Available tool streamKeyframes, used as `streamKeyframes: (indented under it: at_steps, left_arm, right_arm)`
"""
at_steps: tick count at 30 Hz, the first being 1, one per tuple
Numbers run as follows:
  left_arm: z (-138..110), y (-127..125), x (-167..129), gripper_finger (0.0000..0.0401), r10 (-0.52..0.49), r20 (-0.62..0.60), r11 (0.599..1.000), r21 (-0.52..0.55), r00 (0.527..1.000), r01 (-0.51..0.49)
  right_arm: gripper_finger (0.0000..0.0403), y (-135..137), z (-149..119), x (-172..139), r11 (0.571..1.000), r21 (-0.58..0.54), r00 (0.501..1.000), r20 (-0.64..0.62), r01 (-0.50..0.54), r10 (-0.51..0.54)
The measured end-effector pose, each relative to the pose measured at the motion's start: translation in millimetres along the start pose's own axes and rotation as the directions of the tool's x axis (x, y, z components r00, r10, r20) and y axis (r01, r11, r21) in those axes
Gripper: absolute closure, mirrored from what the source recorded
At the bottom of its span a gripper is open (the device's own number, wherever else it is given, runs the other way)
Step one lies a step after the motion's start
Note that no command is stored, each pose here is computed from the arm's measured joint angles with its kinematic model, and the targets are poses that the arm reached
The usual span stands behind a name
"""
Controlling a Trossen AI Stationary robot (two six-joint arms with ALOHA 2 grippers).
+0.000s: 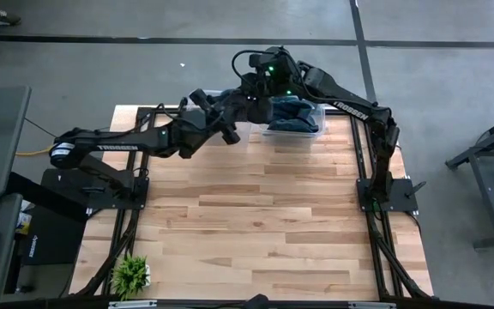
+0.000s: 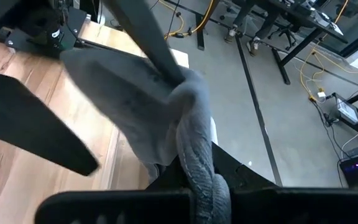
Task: Pick & Place hat
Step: Put the gray cap into the left transparent bin
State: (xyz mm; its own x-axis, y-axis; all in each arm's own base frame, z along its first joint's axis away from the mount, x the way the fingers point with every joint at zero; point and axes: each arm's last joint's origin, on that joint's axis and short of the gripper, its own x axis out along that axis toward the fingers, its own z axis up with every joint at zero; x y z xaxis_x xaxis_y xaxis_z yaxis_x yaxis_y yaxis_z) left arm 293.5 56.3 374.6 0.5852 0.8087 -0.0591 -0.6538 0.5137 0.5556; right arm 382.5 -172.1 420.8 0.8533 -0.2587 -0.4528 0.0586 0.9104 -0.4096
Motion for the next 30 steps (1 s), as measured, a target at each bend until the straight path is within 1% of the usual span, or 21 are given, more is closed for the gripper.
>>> streamKeyframes:
  at_steps: [3,5,11,16,24,27,30]
  left_arm:
    - [-1,-4,3,0.0144,0.018,-0.007,0.999,0.044,1.0,-0.018]
    - [0,-3,3,0.0144,0.049,-0.011,0.997,0.053,0.999,-0.048]
    - [2,0,3,0.0144,0.088,-0.012,0.994,0.064,0.996,-0.088]
    - [2,1,3,0.0144,0.094,-0.013,0.994,0.061,0.995,-0.093]
    - [-6,3,16,0.0145,0.122,-0.053,0.991,0.07,0.991,-0.118]
    - [-9,5,17,0.0157,0.124,-0.073,0.991,0.05,0.99,-0.12]
    - [-14,6,21,0.0187,0.112,-0.097,0.993,0.042,0.989,-0.109]
  right_arm:
    - [0.0403,0,0,0,1.0,0.0,1.0,-0.004,-0.002,0.002]
    - [0.0403,0,0,0,1.0,-0.001,1.0,-0.003,-0.002,0.002]
    - [0.0403,0,0,0,1.0,-0.003,1.0,-0.003,-0.002,0.002]
    - [0.0403,0,0,0,1.0,-0.003,1.0,-0.002,-0.003,0.003]
    - [0.0403,6,3,1,1.0,-0.012,1.0,0.007,-0.02,0.02]
    - [0.0403,8,4,1,0.999,-0.02,1.0,0.007,-0.027,0.027]
    - [0.0403,10,4,1,0.999,-0.027,0.999,-0.003,-0.035,0.035]
